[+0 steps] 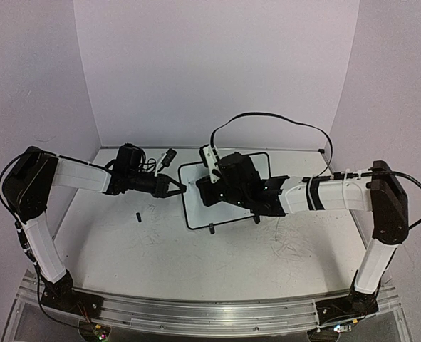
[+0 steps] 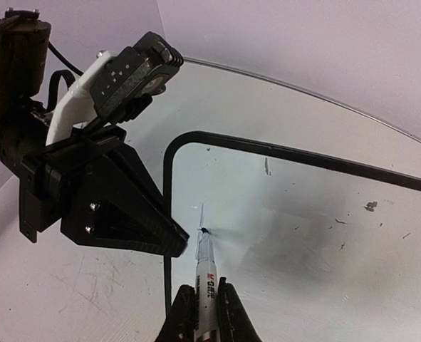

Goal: Write a sentence on the whiteboard

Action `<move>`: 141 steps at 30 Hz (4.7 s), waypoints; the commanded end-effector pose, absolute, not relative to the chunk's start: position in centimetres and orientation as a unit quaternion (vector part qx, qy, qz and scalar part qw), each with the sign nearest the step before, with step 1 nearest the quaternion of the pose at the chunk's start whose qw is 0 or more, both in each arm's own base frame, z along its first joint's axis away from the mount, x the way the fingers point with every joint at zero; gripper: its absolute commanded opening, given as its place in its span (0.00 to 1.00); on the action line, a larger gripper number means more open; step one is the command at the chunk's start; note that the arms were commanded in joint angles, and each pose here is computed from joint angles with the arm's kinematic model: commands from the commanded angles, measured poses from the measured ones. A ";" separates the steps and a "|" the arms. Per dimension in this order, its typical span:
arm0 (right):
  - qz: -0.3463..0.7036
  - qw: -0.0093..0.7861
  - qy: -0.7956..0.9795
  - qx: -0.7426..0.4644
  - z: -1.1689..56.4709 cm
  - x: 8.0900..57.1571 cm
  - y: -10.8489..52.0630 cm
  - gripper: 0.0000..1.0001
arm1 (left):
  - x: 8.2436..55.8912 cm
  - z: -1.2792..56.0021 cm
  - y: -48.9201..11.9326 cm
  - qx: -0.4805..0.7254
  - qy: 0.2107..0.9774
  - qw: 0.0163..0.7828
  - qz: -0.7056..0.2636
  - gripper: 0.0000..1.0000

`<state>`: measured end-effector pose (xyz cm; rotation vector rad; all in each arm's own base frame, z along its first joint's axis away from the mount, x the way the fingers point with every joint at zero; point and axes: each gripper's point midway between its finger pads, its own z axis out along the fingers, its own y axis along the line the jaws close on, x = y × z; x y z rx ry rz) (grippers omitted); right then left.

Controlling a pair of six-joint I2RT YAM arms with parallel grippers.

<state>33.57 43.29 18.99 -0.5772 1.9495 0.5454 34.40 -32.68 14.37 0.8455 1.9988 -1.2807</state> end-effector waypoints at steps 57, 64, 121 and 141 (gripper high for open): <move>0.255 0.535 0.773 -0.227 22.9 34.5 43.2 0.00 | 34.3 15.2 -32.1 0.315 0.765 0.305 -0.472 0.00; 0.248 0.537 0.774 -0.224 22.7 34.9 43.2 0.00 | 34.3 15.3 -32.0 0.315 0.765 0.306 -0.472 0.00; 0.222 0.485 0.819 -0.212 17.6 33.2 41.1 0.00 | 34.2 15.6 -32.0 0.317 0.763 0.309 -0.471 0.00; 0.278 0.518 0.787 -0.189 22.5 32.5 39.9 0.00 | 34.2 15.6 -31.9 0.316 0.764 0.310 -0.470 0.00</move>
